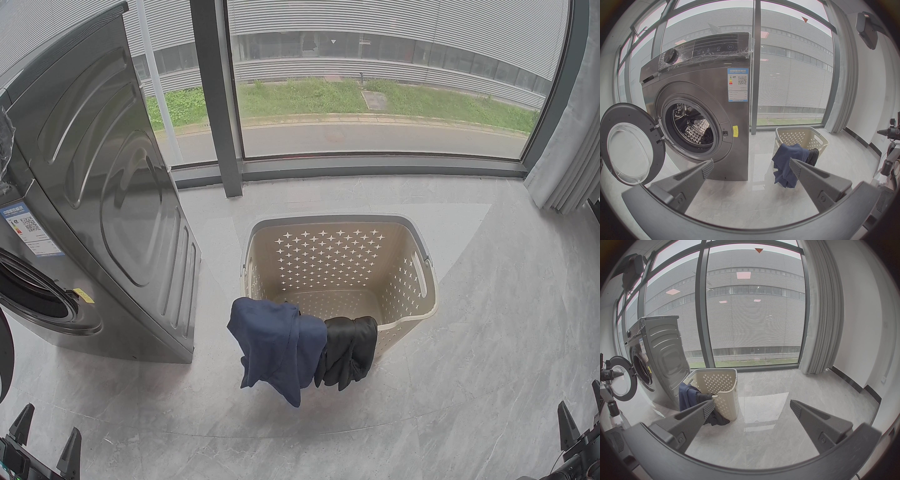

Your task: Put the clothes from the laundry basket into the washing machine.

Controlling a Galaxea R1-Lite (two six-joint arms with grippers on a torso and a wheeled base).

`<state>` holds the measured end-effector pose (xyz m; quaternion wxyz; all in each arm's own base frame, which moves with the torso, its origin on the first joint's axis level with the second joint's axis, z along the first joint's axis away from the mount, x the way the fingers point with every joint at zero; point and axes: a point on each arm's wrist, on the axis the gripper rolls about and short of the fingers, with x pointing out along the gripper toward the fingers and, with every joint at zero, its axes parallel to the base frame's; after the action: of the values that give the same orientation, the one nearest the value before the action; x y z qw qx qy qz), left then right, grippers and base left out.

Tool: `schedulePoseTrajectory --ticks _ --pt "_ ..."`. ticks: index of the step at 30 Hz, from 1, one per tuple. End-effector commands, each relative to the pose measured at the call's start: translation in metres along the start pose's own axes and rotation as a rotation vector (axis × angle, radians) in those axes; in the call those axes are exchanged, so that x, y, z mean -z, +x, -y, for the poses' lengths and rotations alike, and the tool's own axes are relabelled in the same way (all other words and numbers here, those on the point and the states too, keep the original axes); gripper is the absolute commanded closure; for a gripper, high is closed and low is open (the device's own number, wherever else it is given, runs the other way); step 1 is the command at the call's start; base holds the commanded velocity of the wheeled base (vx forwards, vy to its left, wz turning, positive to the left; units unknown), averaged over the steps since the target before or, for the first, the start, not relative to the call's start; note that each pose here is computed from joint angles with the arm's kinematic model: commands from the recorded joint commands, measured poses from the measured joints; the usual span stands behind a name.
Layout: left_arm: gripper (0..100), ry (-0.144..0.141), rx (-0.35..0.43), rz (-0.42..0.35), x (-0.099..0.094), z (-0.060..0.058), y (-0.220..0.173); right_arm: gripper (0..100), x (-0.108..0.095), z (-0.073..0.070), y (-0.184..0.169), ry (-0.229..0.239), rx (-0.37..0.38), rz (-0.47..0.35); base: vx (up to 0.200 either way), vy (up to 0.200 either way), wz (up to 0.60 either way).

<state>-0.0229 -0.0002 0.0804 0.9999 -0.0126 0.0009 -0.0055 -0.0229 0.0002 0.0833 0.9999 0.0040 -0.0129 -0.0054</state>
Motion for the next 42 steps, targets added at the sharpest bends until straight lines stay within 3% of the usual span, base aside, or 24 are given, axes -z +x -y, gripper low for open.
schedulePoseTrajectory --ticks 1,2,4,5,6,7,8,9,10,14,19,28,34,42 --pt "0 0.001 0.000 -0.003 0.005 0.000 0.000 0 -0.044 0.000 -0.008 0.042 -0.030 0.124 0.000 0.000 0.00" --pt "0 0.002 0.000 -0.003 0.005 0.000 0.000 0 -0.055 -0.001 0.001 0.115 -0.071 0.045 0.000 0.000 0.00" --pt "0 0.004 0.000 -0.003 0.005 0.000 0.000 0 -0.056 -0.001 0.005 0.142 -0.081 0.006 0.000 0.000 0.00" --pt "0 0.004 0.000 -0.003 0.005 0.000 0.000 0 -0.056 -0.002 0.029 0.218 -0.109 -0.177 0.000 0.000 0.00" --pt "0 0.004 0.000 -0.003 0.005 0.000 0.000 0 -0.056 -0.002 0.029 0.218 -0.109 -0.177 0.000 0.000 0.00" --pt "0 0.002 0.000 -0.003 0.005 0.000 0.000 0 -0.052 -0.004 0.044 0.195 -0.133 -0.293 0.000 0.000 0.00" --pt "0 0.002 0.000 -0.003 0.005 0.000 0.000 0 -0.052 -0.004 0.044 0.195 -0.133 -0.293 0.000 0.000 0.00" --pt "0 0.002 0.000 -0.003 0.005 0.000 0.000 0 -0.053 -0.007 0.063 0.137 -0.168 -0.382 0.000 0.000 0.00" --pt "0 0.002 0.000 -0.003 0.005 0.000 0.000 0 -0.054 -0.010 0.073 0.109 -0.181 -0.407 0.000 0.000 0.00" --pt "0 0.001 0.000 -0.003 0.005 0.000 0.000 0 -0.055 -0.019 0.111 0.062 -0.222 -0.446 0.000 0.000 0.00" --pt "0 0.004 0.000 -0.003 0.005 0.000 0.000 0 -0.049 -0.039 0.145 0.060 -0.305 -0.481 0.000 0.000 0.00" --pt "0 0.002 0.000 -0.003 0.005 0.000 0.000 0 -0.022 -0.077 0.199 0.150 -0.352 -0.617 0.000 0.000 0.00" --pt "0 0.004 0.000 -0.003 0.005 0.000 0.000 0 -0.005 -0.102 0.222 0.145 -0.362 -0.657 0.000 0.000 0.00" --pt "0 0.002 0.000 -0.003 0.005 0.000 0.000 0 0.013 -0.137 0.251 0.153 -0.391 -0.651 0.000 0.000 0.00"
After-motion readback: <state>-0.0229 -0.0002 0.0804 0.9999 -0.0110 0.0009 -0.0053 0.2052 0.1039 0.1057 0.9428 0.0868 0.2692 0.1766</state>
